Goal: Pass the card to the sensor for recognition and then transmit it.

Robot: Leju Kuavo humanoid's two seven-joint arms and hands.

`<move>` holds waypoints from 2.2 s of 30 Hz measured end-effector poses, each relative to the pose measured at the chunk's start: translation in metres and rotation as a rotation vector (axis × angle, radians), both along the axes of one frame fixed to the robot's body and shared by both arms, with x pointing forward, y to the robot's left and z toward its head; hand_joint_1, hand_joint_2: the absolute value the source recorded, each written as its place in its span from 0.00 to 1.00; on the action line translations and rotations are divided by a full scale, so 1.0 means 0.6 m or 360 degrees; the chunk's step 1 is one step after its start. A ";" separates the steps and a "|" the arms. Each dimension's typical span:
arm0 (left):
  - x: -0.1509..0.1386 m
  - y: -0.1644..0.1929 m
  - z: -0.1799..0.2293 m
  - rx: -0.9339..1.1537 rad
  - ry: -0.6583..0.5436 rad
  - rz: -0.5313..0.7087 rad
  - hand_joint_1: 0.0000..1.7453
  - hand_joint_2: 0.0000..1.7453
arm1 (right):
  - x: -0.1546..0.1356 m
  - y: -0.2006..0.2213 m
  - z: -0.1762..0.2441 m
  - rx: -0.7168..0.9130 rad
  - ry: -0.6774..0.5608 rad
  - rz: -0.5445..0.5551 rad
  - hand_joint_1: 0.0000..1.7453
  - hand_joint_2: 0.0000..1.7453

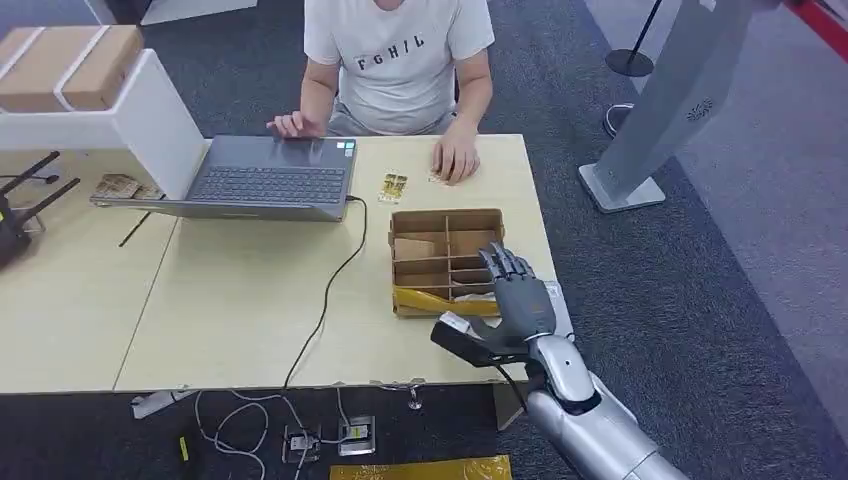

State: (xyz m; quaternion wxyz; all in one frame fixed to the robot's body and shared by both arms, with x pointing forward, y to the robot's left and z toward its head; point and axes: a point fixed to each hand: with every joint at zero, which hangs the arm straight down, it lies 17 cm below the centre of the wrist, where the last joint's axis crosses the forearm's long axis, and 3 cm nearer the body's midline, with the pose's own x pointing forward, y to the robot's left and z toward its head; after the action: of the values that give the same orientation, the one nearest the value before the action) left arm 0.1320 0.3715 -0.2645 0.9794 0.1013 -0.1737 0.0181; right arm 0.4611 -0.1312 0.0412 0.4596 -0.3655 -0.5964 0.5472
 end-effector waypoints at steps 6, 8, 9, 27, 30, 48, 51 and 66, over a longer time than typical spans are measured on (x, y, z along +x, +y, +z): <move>0.000 0.000 0.000 0.0002 0.0000 -0.0003 0.00 0.00 | 0.002 0.013 0.008 0.0141 0.0006 0.0021 1.00 1.00; 0.000 0.000 0.000 0.0002 0.0000 -0.0005 0.00 0.00 | 0.003 0.017 0.008 0.0155 0.0010 0.0029 1.00 1.00; 0.000 0.000 0.000 0.0002 0.0001 -0.0004 0.00 0.00 | 0.003 0.020 0.008 0.0160 0.0011 0.0034 1.00 1.00; 0.000 0.001 0.000 0.0009 0.0001 -0.0004 0.00 0.00 | -0.002 0.059 -0.003 0.0233 0.0029 0.0056 1.00 1.00; 0.000 0.003 0.000 0.0018 0.0001 -0.0007 0.00 0.00 | -0.003 0.060 -0.005 0.0236 0.0026 0.0056 1.00 1.00; 0.000 0.004 0.000 0.0018 0.0000 0.0005 0.00 0.00 | 0.003 0.048 -0.001 0.0152 -0.0075 0.0044 1.00 1.00; 0.000 0.003 0.001 0.0017 -0.0012 0.0003 0.00 0.00 | 0.018 0.042 0.043 0.0063 -0.0193 0.0074 1.00 1.00; 0.005 -0.002 0.002 -0.0006 -0.0043 -0.0014 0.00 0.00 | 0.048 -0.013 0.415 0.0280 -0.0906 0.0096 1.00 1.00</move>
State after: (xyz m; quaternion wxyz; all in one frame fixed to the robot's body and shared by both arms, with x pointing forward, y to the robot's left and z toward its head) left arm 0.1349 0.3701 -0.2632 0.9773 0.0983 -0.1872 0.0154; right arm 0.4899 -0.1389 0.2905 0.2873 -0.4451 -0.7570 0.3825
